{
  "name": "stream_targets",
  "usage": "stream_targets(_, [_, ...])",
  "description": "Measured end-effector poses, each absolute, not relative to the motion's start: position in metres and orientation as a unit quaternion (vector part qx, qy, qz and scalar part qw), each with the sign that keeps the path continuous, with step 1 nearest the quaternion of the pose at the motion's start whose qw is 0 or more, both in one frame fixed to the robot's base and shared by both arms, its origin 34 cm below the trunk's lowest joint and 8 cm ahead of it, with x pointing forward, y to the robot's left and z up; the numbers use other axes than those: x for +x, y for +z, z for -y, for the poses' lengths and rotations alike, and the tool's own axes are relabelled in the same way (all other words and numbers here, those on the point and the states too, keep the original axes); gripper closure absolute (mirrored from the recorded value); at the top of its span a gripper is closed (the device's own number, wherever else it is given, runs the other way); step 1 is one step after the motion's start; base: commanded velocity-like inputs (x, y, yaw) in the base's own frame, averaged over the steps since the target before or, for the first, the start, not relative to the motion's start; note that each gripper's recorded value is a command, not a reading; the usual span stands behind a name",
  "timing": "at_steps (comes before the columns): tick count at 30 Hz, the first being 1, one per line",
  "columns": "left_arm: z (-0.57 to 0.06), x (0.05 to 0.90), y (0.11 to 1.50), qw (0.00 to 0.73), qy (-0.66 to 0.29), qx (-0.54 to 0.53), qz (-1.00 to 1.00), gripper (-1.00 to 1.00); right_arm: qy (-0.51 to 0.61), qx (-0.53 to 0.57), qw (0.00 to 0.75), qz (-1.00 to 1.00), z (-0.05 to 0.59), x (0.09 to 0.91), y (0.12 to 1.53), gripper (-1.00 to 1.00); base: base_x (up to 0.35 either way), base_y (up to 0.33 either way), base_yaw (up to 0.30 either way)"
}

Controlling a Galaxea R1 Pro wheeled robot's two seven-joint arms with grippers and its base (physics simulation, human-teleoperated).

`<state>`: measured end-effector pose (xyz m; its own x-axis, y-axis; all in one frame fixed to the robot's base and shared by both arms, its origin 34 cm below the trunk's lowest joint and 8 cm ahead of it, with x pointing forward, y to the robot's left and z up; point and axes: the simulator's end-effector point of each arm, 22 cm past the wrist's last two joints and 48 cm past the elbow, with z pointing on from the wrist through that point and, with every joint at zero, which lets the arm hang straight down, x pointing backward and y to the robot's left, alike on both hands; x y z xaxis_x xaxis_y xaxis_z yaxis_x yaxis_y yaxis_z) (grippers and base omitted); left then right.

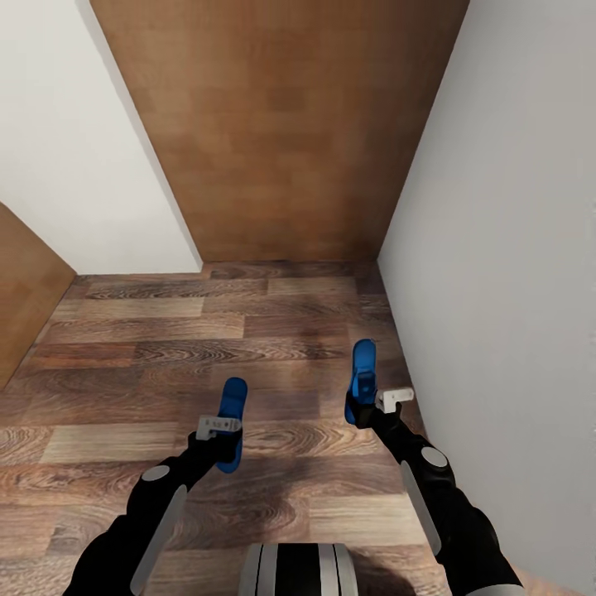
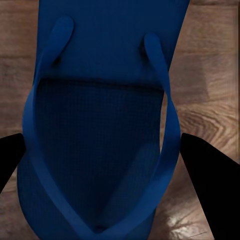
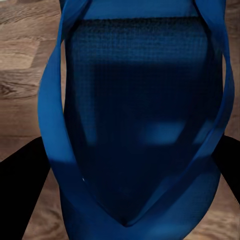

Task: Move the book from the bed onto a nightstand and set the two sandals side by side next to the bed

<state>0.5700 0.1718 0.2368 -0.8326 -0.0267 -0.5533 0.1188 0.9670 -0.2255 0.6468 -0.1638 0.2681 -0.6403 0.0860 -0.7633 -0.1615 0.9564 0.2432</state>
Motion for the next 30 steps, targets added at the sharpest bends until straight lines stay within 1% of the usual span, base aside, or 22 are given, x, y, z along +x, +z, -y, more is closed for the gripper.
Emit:
stream_targets(15, [-0.171,0.580,0.262,0.309,-0.126,0.028,-0.942,1.00,0.145,-0.026,0.451,-0.880,0.164,0.660,0.305,1.00,0.000,0.000,0.000])
stream_targets(20, [-0.157,0.579,0.268,0.311,-0.137,0.022,-0.940,1.00,0.145,-0.027,0.460,-0.876,0.164,0.664,0.317,1.00,0.000,0.000,0.000])
stream_targets(30, [-0.153,0.586,0.287,0.327,-0.139,0.026,-0.935,1.00,0.145,-0.030,0.477,-0.866,0.164,0.670,0.342,1.00,0.000,0.000,0.000])
